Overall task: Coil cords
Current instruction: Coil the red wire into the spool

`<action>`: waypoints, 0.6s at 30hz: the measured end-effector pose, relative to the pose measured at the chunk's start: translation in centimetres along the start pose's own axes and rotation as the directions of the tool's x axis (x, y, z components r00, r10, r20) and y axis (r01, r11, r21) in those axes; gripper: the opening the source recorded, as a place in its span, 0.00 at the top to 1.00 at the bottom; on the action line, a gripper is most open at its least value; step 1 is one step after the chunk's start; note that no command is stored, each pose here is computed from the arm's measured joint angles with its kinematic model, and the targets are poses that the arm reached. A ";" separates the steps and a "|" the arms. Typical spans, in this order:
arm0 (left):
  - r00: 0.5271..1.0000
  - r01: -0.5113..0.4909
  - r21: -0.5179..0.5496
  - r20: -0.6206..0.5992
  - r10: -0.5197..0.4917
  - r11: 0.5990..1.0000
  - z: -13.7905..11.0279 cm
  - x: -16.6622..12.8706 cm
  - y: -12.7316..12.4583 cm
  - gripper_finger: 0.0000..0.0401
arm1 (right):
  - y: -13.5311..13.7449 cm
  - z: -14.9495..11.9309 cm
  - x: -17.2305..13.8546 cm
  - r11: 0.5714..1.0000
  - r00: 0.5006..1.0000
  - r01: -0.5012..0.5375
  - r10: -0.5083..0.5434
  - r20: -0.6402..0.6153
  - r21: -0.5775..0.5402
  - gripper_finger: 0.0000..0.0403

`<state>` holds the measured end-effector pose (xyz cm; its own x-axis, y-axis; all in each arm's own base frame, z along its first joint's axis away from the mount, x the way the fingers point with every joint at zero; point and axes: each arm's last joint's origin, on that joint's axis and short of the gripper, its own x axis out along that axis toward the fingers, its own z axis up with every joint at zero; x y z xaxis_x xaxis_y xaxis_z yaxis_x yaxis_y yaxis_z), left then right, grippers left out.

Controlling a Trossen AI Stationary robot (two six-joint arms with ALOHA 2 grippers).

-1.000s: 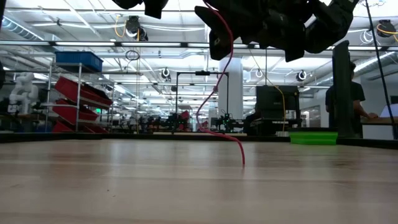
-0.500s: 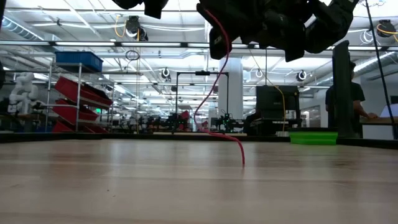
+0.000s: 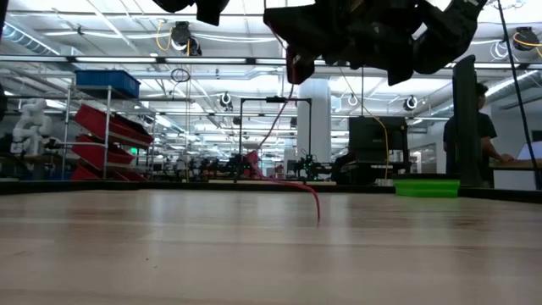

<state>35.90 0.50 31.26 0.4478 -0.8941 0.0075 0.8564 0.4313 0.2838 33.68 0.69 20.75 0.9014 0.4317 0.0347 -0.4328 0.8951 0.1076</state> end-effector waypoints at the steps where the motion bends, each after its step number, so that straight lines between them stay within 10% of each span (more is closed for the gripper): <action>1: 1.000 0.003 0.000 0.001 -0.003 1.000 0.0 0.1 0.0 1.00 | -0.2 0.1 -0.1 1.000 1.000 0.019 -0.019 0.008 0.007 1.00; 18: 0.995 -0.015 0.124 0.097 0.003 0.992 2.0 1.9 -0.5 1.00 | -1.5 0.9 0.4 0.994 0.996 0.082 -0.079 -0.033 0.073 1.00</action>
<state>35.77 -1.66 33.05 0.4238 -0.9001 0.1011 0.8110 0.4268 0.4001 34.67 -0.56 21.54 0.9319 0.3627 -0.0071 -0.3555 0.9168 0.1820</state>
